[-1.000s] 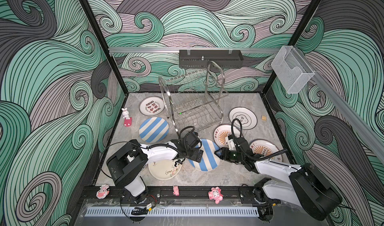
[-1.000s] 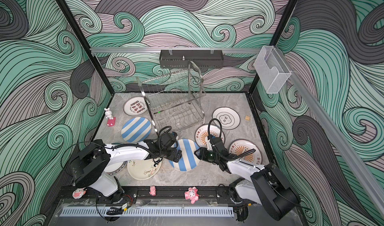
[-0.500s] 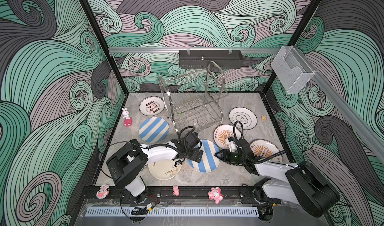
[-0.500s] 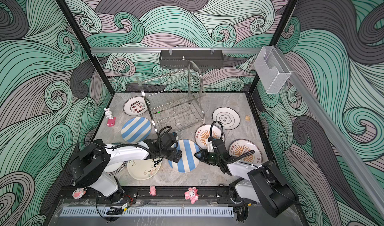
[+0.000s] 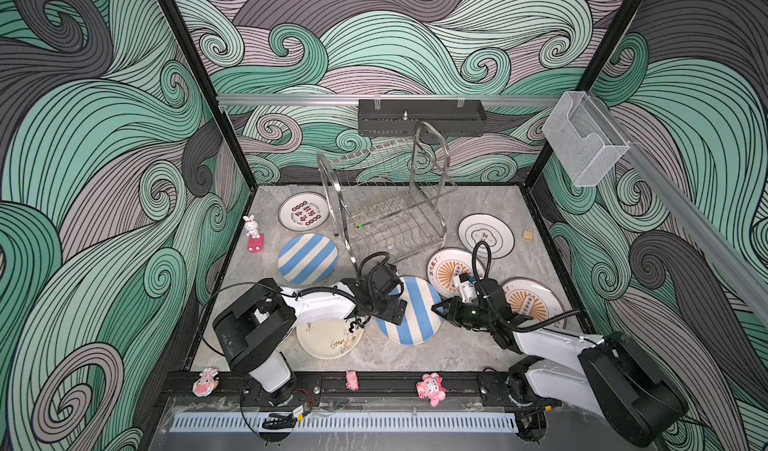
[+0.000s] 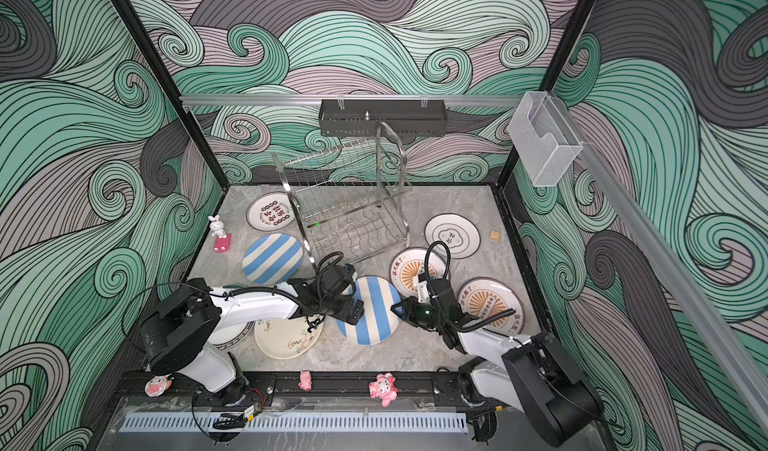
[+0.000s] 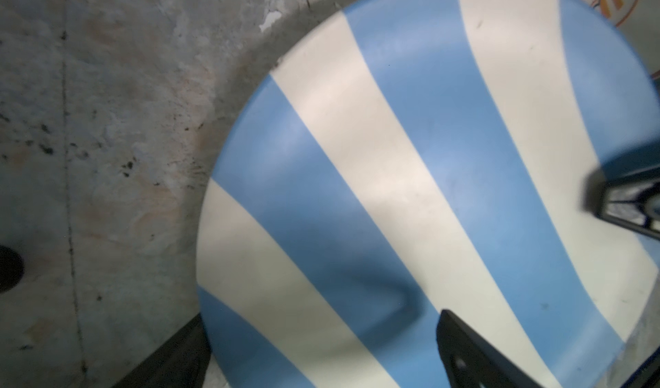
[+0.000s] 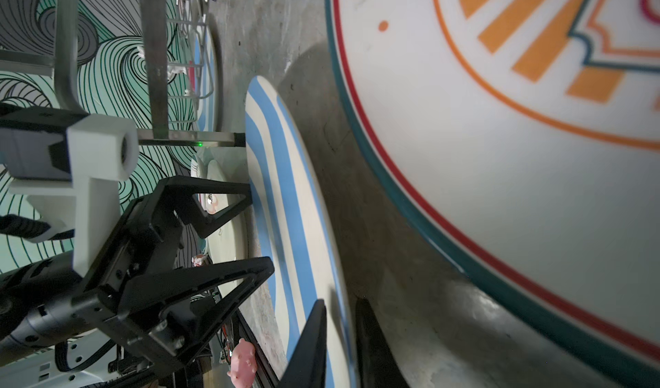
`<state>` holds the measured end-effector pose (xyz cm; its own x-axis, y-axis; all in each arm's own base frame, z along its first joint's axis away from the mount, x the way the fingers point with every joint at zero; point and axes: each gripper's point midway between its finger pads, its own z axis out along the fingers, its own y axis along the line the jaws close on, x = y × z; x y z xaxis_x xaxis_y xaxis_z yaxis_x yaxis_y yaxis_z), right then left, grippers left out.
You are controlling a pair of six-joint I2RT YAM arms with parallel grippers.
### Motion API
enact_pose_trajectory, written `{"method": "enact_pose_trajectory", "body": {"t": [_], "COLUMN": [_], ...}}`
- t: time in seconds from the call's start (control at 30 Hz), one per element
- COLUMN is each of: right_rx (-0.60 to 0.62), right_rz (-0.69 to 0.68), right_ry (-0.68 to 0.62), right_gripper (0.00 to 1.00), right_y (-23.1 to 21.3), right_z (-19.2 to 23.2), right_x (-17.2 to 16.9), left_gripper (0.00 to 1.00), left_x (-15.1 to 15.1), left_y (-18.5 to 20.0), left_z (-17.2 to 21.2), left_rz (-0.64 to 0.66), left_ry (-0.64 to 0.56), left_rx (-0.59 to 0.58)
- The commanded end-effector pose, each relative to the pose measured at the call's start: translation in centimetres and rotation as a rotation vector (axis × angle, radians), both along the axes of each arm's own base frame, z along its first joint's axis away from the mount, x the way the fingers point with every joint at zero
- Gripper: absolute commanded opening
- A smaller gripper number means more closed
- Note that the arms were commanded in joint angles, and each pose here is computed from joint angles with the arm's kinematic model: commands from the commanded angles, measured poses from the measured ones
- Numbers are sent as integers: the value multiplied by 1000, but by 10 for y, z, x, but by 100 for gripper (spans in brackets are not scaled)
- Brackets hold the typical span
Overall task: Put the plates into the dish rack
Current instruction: 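Grip the striped plate's edge with the right gripper while the left gripper steadies it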
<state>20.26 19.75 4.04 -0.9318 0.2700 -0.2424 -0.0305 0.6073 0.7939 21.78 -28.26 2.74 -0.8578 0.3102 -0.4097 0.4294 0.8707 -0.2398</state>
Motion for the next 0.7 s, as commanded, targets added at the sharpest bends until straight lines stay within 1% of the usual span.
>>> {"method": "enact_pose_trajectory", "body": {"t": [0.0, 0.1, 0.17, 0.2, 0.33, 0.5, 0.67], "right_rx": [-6, -25, -65, -82, -82, -74, -112], "right_rz": [1, 2, -5, -5, -6, 6, 45], "right_ry": [-23, -33, -20, -23, -56, -95, -148], "right_gripper": [12, 6, 0, 0, 0, 0, 0], "right_y": [-2, -6, -12, -15, -22, -29, -34], "right_z": [7, 12, 12, 14, 29, 53, 79], "right_x": [1, 1, 0, 0, 3, 0, -7], "left_gripper": [98, 99, 99, 98, 98, 99, 99], "left_x": [-4, -5, -6, -8, -15, -19, -27], "left_y": [-13, -14, -15, -15, -10, 8, 27], "left_z": [9, 15, 22, 27, 46, 81, 107], "left_rz": [-33, -29, -31, -34, -30, -17, -41], "left_ry": [-4, -6, -1, 3, 6, -50, -92], "left_rx": [-40, -54, -68, -73, -100, -109, -93]}}
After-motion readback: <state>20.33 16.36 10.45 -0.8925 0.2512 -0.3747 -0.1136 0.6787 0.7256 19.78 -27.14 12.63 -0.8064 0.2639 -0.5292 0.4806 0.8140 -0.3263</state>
